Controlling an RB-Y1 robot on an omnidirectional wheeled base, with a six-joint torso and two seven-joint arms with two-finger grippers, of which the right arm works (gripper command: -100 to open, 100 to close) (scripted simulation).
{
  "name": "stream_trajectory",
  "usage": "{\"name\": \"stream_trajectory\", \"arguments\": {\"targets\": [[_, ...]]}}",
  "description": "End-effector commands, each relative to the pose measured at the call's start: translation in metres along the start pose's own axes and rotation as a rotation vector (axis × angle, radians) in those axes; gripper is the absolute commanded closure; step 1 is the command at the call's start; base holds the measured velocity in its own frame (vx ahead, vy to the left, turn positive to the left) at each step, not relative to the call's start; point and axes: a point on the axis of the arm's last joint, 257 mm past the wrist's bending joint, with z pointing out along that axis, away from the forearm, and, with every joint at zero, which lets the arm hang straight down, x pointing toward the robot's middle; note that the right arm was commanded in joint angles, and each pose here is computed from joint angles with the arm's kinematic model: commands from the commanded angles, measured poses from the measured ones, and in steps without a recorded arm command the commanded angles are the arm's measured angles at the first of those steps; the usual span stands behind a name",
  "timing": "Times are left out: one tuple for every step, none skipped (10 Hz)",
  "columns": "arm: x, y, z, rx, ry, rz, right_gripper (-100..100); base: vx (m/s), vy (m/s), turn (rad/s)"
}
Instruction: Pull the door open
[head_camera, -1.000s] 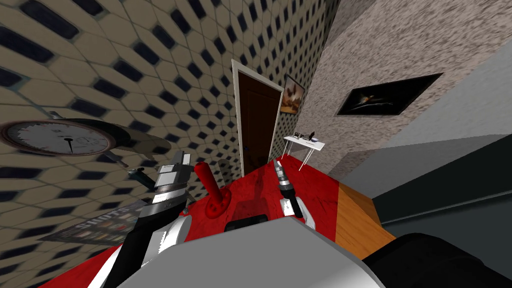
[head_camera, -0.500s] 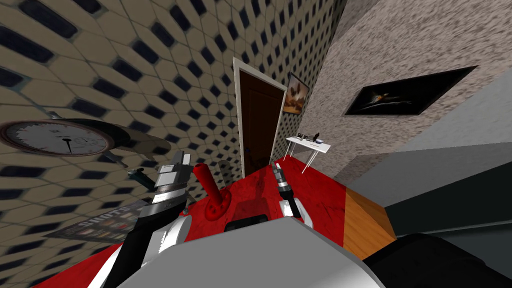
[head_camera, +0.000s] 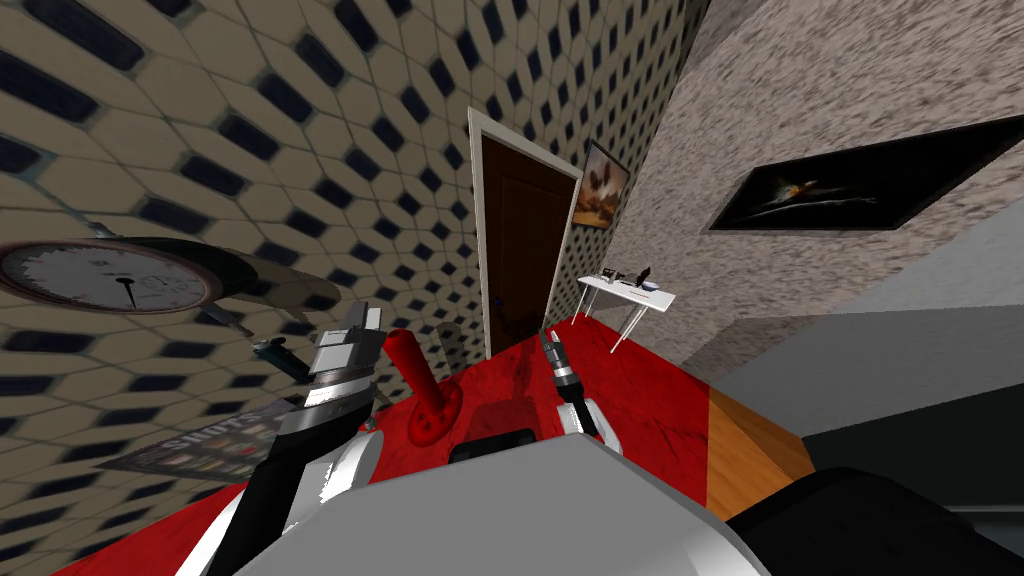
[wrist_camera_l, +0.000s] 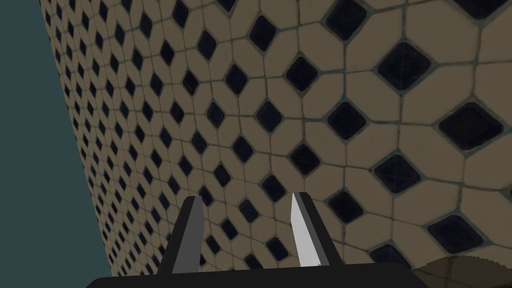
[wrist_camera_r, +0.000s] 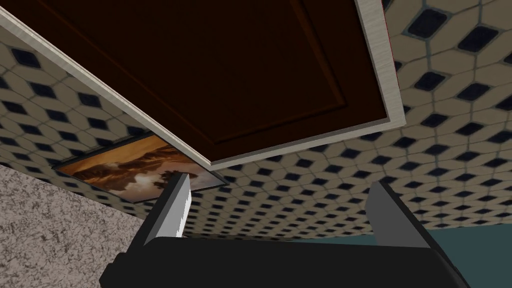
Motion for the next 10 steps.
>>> {"name": "stream_trajectory", "arguments": {"targets": [[0.010, -0.005, -0.0018, 0.007, 0.018, -0.035, -100, 0.072, -0.016, 0.070], [0.016, -0.008, -0.0038, 0.012, 0.030, -0.055, -100, 0.081, -0.017, 0.062], [0.022, -0.011, -0.0058, 0.017, 0.042, -0.075, -100, 0.089, -0.036, 0.079], [0.028, -0.014, -0.0080, 0.022, 0.054, -0.094, -100, 0.082, -0.041, 0.065], [0.034, -0.017, -0.0102, 0.026, 0.066, -0.114, -100, 0.080, -0.041, 0.063], [0.040, -0.020, -0.0125, 0.030, 0.078, -0.133, -100, 0.082, -0.039, 0.073], [0.046, -0.023, -0.0148, 0.033, 0.090, -0.152, -100, 0.080, -0.037, 0.076], [0.052, -0.025, -0.0172, 0.037, 0.102, -0.170, -100, 0.082, -0.038, 0.065], [0.058, -0.028, -0.0196, 0.040, 0.114, -0.188, -100, 0.075, -0.022, 0.055], [0.064, -0.030, -0.0221, 0.042, 0.126, -0.206, -100, 0.072, -0.027, 0.064]]}}
